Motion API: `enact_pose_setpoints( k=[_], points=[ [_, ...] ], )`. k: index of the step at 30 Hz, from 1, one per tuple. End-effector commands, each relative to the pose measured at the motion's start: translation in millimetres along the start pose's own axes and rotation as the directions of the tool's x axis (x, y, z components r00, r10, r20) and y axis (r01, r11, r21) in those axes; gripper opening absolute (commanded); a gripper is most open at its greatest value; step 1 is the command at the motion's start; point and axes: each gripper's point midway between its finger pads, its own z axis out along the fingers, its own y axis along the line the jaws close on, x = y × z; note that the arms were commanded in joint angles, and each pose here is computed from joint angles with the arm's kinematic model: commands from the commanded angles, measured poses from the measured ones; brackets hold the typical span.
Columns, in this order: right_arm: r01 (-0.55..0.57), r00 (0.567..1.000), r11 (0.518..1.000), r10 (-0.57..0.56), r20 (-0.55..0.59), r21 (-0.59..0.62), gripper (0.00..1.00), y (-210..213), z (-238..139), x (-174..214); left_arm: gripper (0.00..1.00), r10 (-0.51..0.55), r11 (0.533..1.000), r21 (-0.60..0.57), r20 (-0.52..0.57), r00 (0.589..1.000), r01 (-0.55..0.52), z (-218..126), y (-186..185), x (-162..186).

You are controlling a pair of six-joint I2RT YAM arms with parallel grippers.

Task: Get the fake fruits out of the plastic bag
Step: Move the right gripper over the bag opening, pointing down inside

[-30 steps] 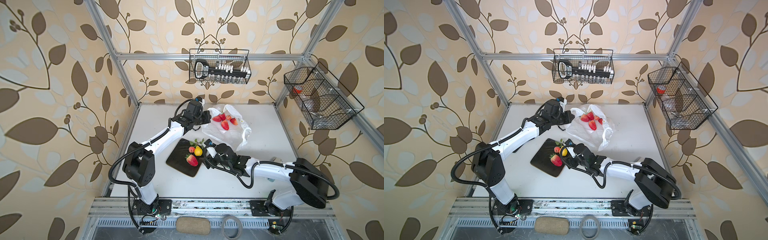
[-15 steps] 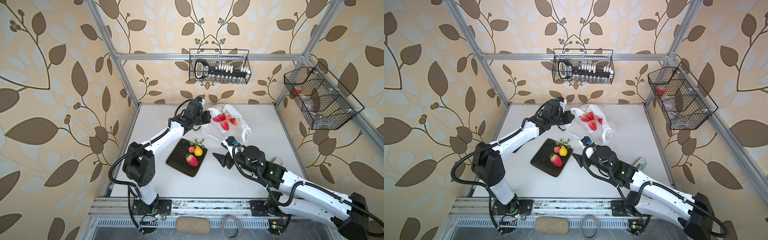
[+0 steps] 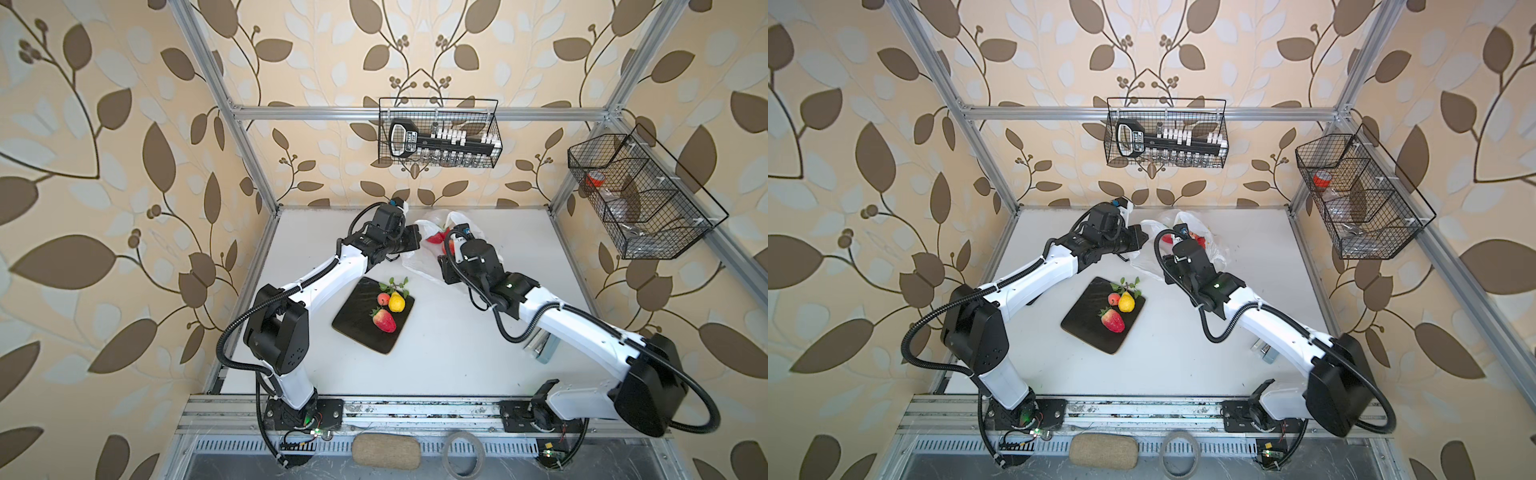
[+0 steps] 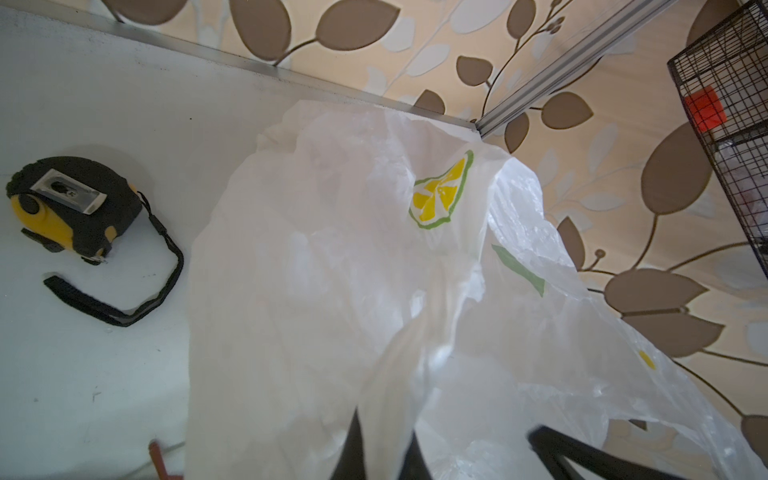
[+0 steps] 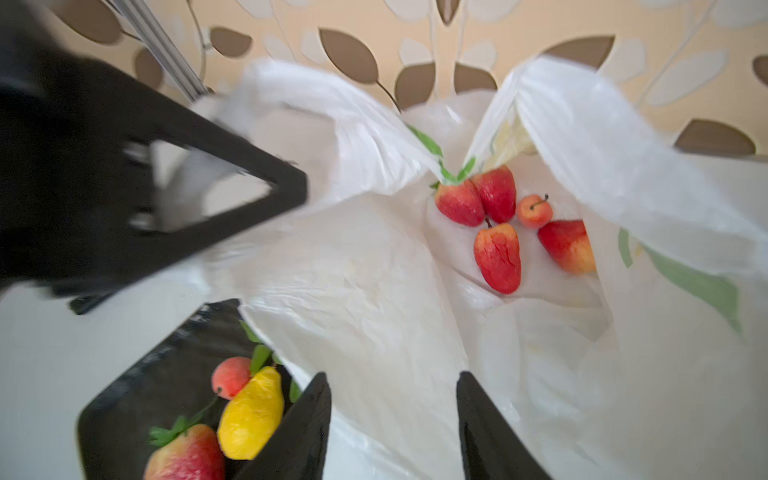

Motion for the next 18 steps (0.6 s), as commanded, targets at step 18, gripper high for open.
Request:
enact_pose_setpoints(
  k=[18],
  points=[
    [0.688, 0.725, 0.724, -0.682, -0.1, 0.054, 0.53, -33, 77, 44, 0.03, -0.038, 0.996, 0.089, 0.114, 0.993, 0.028, -41, -23, -14]
  ],
)
